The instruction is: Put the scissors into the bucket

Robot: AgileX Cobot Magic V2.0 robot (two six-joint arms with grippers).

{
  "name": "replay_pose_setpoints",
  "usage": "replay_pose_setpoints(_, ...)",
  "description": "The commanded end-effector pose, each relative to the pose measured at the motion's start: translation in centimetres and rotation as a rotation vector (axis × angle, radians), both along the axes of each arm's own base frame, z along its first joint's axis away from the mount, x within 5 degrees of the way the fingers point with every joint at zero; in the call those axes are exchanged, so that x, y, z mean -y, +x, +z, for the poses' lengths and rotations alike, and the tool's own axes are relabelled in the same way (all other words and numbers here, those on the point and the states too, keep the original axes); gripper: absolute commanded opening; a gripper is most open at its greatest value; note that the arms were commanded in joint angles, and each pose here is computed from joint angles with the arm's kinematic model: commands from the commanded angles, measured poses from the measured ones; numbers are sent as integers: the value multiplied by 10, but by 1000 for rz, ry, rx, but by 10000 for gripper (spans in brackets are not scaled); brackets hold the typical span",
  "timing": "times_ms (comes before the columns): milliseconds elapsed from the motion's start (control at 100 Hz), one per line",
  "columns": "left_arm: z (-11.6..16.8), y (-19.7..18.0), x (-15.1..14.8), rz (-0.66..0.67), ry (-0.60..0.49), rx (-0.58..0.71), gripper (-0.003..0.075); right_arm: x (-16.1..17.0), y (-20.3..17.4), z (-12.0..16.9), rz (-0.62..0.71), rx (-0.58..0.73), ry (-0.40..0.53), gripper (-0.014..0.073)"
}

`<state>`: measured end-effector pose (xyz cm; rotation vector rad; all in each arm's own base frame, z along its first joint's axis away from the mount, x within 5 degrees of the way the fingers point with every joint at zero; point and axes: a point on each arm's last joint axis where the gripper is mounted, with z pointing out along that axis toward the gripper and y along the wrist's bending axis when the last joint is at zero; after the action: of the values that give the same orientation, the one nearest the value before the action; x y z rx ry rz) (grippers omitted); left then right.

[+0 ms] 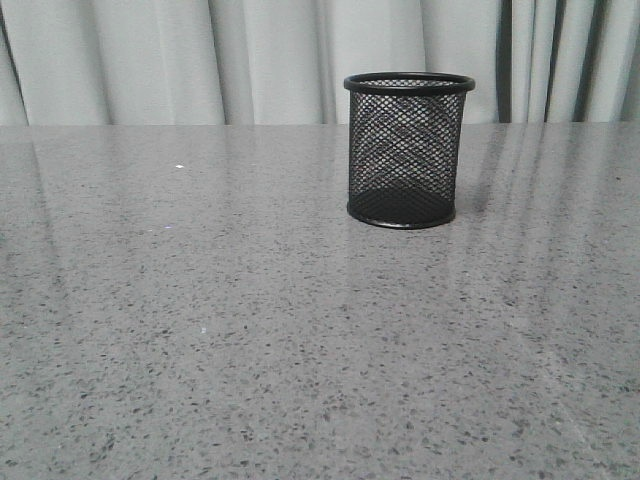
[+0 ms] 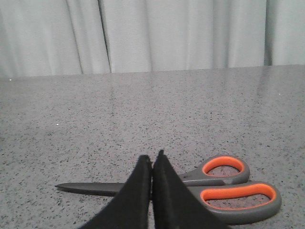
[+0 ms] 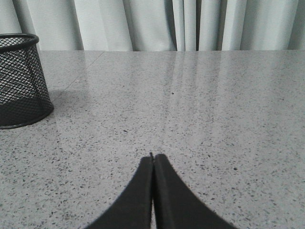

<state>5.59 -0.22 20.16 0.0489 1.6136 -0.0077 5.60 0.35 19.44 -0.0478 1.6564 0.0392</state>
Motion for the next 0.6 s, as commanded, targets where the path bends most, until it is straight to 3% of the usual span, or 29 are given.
replay_pose_setpoints(0, 0, -1, 0, 5, -41, 79, -21, 1, -1, 3, -12, 83, 0, -54)
replay_pose_setpoints(220, 0, -1, 0, 0, -130, 76, -21, 1, -1, 4, -13, 102, 19, -54)
replay_pose_setpoints(350, 0, -1, 0, -1, -147, 76, -21, 0, -1, 5, -10, 101, 88, -54)
replay_pose_setpoints(590, 1, -1, 1, -7, -308, 80, -21, 0, -1, 7, -10, 122, 218, -54)
